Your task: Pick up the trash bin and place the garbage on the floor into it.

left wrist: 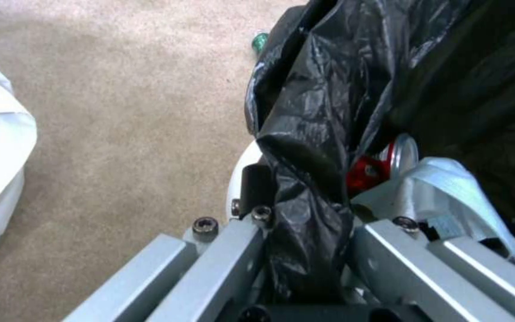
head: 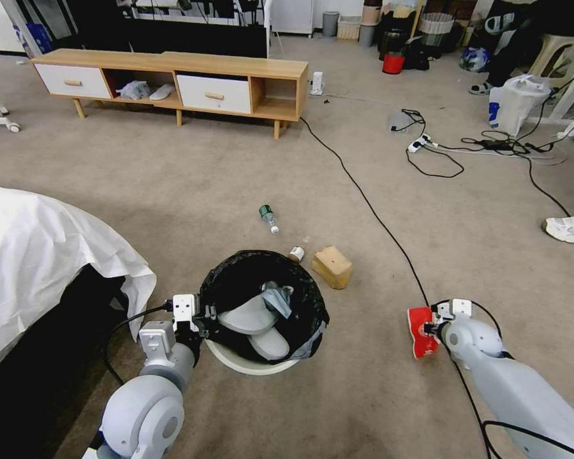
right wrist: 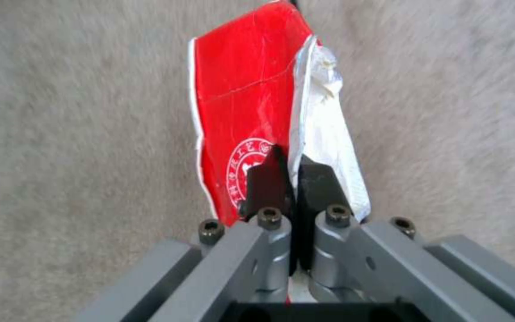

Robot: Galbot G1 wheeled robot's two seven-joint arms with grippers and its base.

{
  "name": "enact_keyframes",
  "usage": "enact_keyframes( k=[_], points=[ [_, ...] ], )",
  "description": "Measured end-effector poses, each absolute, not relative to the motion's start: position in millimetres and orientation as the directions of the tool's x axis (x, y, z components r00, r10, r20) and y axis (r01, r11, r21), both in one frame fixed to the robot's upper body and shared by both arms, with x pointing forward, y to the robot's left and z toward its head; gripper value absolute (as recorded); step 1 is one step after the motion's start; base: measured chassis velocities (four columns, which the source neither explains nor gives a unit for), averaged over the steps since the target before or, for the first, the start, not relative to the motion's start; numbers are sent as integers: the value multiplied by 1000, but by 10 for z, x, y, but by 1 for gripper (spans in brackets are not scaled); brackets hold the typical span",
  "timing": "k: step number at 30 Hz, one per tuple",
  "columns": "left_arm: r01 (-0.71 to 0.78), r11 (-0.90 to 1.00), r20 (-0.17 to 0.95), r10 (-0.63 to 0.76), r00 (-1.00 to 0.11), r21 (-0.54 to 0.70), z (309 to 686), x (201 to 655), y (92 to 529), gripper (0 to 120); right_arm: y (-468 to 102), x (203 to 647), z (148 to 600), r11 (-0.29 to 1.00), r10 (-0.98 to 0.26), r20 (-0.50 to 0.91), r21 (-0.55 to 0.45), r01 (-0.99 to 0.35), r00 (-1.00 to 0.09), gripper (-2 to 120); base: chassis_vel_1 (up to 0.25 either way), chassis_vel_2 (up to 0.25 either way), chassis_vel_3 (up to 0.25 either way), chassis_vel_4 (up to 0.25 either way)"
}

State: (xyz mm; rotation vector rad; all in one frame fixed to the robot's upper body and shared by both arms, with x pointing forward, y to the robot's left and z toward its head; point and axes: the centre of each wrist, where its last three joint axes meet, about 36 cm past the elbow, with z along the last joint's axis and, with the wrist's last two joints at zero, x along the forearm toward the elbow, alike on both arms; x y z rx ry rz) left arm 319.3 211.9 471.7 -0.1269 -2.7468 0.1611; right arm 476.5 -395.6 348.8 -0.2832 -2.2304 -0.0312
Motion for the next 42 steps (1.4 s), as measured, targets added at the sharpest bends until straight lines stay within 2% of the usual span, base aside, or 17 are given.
enact_keyframes(
  k=[6,8,12,14,17,19,24,26,27,29,32,34,37,39,40,42],
  points=[
    [65,988,382,114,-917,-138,4723,3198,2134,0,-3968,4623,3841,976,191,737,-74,204,-648,0,0,0,0,0],
    [67,986,399,124,-909,-156,4722,3187,2146,0,-3921,4506,4235,982,176,689,-71,176,-703,0,0,0,0,0],
    [66,984,416,129,-900,-163,4710,3173,2155,0,-3866,4411,4576,987,158,644,-75,145,-748,0,0,0,0,0],
    [72,982,432,143,-890,-176,4728,3141,2146,0,-3792,4320,4934,990,138,586,-88,106,-798,0,0,0,0,0],
    [76,980,440,150,-886,-182,4743,3126,2138,0,-3738,4281,5107,992,123,554,-96,84,-823,0,0,0,0,0],
    [85,977,450,166,-877,-196,4762,3102,2125,0,-3593,4190,5448,994,82,484,-105,35,-871,0,0,0,0,0],
    [97,972,460,188,-868,-213,4781,3075,2111,0,-3452,4087,5765,992,41,398,-126,-10,-916,0,0,0,0,0],
    [111,969,472,207,-857,-223,4774,3075,2099,0,-3328,3931,6124,982,-21,281,-173,-73,-959,0,0,0,0,0],
    [111,969,472,207,-857,-223,4774,3075,2099,0,-3328,3931,6124,982,-21,281,-173,-73,-959,0,0,0,0,0],
    [120,965,480,221,-849,-232,4757,3104,2087,0,-3279,3819,6304,965,-106,180,-219,-145,-978,0,0,0,0,0],
    [125,963,484,230,-844,-239,4748,3124,2079,0,-3244,3749,6385,950,-155,138,-250,-185,-978,0,0,0,0,0],
    [137,960,495,245,-834,-244,4723,3171,2071,0,-3159,3621,6505,917,-255,78,-297,-266,-964,0,0,0,0,0],
    [143,959,500,251,-829,-244,4707,3186,2070,0,-3129,3583,6542,902,-292,52,-318,-293,-955,0,0,0,0,0],
    [172,953,516,281,-809,-250,4670,3224,2041,0,-3029,3468,6655,858,-385,2,-367,-359,-923,0,0,0,0,0],
    [172,953,516,281,-809,-250,4670,3224,2041,0,-3029,3468,6655,858,-385,2,-367,-359,-923,0,0,0,0,0],
    [198,944,521,312,-794,-263,4663,3288,2001,0,-2943,3366,6780,819,-462,-39,-403,-410,-886,0,0,0,0,0]
  ],
)
